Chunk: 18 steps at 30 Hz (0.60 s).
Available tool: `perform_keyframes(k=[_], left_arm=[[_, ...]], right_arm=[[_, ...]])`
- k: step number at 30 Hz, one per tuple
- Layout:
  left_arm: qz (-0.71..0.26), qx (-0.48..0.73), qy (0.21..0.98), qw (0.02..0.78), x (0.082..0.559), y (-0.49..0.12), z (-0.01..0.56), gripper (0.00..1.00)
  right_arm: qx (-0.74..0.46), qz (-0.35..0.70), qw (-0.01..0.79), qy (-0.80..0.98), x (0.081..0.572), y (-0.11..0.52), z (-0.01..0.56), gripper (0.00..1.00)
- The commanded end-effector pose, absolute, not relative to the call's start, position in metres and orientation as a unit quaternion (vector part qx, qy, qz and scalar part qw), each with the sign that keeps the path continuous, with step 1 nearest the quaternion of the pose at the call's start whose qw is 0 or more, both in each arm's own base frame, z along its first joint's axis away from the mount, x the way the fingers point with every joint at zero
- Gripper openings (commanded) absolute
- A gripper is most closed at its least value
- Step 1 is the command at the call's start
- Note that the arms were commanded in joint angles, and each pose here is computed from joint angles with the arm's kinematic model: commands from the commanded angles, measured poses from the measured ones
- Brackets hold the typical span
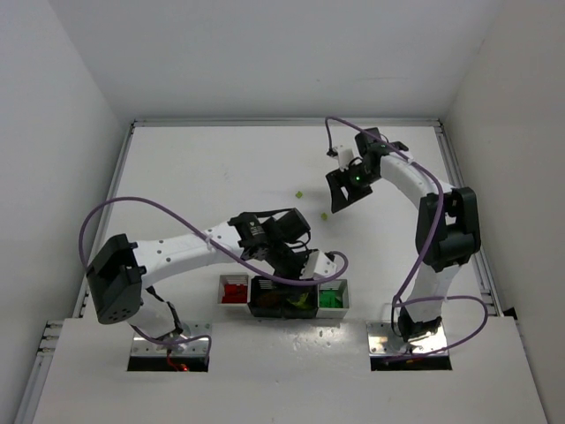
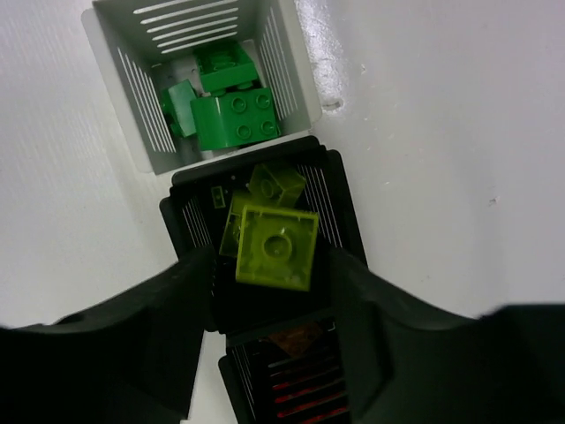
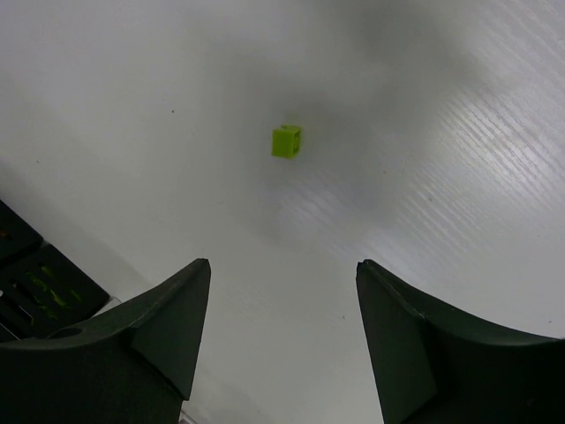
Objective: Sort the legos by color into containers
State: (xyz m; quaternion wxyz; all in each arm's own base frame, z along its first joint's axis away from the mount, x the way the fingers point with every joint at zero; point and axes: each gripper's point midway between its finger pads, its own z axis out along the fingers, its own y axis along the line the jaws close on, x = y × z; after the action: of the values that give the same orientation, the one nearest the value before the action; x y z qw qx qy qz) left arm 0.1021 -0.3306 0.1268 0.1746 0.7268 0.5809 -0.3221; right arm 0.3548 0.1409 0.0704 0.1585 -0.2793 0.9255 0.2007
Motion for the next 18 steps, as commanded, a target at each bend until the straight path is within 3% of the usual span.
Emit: perform_keyframes(k=[1, 3, 6, 10, 15, 18], left_arm=[[-0.320, 0.741, 0.560, 0.189, 0.102, -0.331, 0.134, 0.62], [-0.316, 0.741, 0.560, 0.196, 0.104, -0.330, 0.137, 0.73], [-0.304, 0.736, 0.564, 0.219, 0.115, -0.331, 0.148, 0.79], [-0.310, 0.682, 0.586, 0.309, 0.152, -0.331, 0.195, 0.73], [-0.305, 0.460, 0.686, 0.473, 0.251, -0.299, 0.281, 0.72], [-0.280, 0.338, 0.745, 0.503, 0.304, -0.262, 0.292, 0.72]], right_arm=[[-0.295, 0.197, 0.171, 0.919, 0.353, 0.139, 0.078, 0.67], [-0.299, 0.204, 0.165, 0.917, 0.348, 0.143, 0.076, 0.67], [-0.304, 0.213, 0.165, 0.914, 0.344, 0.146, 0.077, 0.66], [-0.329, 0.213, 0.162, 0.906, 0.339, 0.152, 0.076, 0.62], [-0.361, 0.215, 0.162, 0.893, 0.339, 0.171, 0.073, 0.56], [-0.373, 0.196, 0.163, 0.892, 0.342, 0.175, 0.066, 0.53]])
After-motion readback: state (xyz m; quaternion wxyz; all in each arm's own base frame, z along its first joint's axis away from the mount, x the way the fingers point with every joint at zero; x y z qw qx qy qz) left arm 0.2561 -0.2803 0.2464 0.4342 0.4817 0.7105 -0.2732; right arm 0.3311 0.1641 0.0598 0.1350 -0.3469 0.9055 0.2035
